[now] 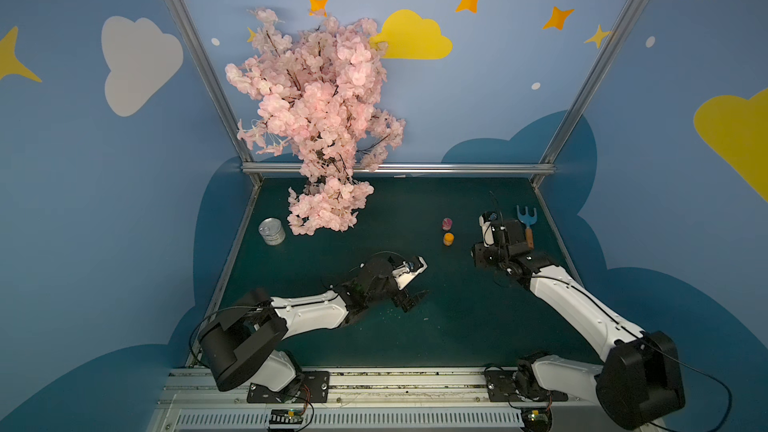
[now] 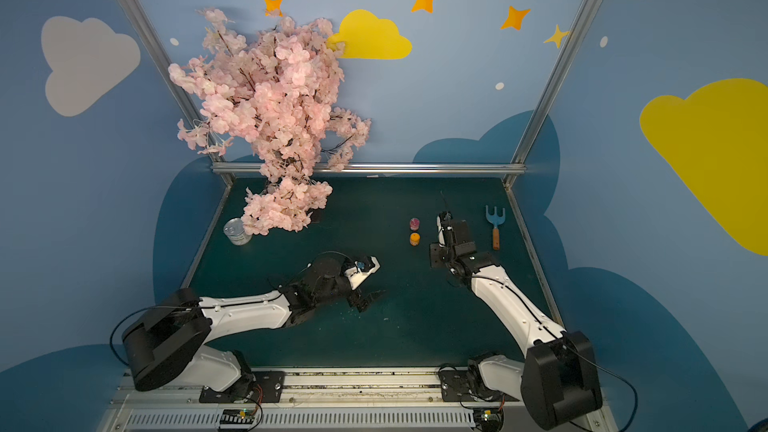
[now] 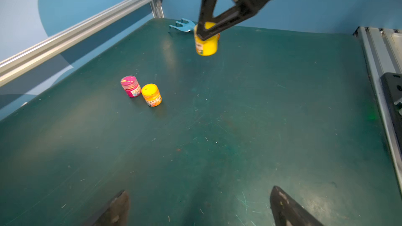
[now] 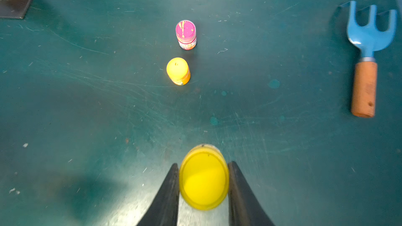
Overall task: Close the paint jar lid
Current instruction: Place the paint jar at the center of the board.
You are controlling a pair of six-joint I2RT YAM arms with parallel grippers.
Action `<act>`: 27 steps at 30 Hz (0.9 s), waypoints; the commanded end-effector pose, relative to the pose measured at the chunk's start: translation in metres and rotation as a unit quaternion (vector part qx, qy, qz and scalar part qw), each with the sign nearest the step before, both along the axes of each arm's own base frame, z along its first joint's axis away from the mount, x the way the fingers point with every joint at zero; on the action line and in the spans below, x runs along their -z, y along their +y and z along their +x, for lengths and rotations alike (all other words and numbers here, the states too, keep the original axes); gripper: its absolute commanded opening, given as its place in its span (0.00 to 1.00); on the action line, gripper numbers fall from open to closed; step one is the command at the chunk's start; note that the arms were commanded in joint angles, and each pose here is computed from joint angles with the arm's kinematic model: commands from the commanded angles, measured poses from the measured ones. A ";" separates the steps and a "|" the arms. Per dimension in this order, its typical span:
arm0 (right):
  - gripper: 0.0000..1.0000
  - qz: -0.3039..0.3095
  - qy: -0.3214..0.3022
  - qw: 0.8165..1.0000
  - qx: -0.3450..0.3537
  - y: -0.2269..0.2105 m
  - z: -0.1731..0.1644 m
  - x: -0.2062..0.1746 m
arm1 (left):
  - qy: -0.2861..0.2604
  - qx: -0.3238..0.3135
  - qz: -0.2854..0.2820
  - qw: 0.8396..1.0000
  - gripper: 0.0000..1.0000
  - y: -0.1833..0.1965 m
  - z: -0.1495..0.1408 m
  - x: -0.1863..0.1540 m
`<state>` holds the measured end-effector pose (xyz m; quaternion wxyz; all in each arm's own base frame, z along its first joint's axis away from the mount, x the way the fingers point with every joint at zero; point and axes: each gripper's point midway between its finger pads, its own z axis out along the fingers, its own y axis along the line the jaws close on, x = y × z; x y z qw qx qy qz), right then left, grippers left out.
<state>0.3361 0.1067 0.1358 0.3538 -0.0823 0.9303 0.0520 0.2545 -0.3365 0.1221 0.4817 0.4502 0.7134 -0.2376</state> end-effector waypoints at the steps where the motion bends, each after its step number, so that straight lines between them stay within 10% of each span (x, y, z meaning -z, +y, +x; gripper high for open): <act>1: 0.00 0.014 -0.026 0.999 -0.029 0.015 0.028 -0.015 | 0.004 0.003 0.015 1.000 1.00 -0.006 0.003 0.005; 27: 0.00 0.001 0.141 0.990 0.017 0.026 0.113 0.063 | -0.015 0.026 0.035 0.999 1.00 -0.011 -0.004 0.014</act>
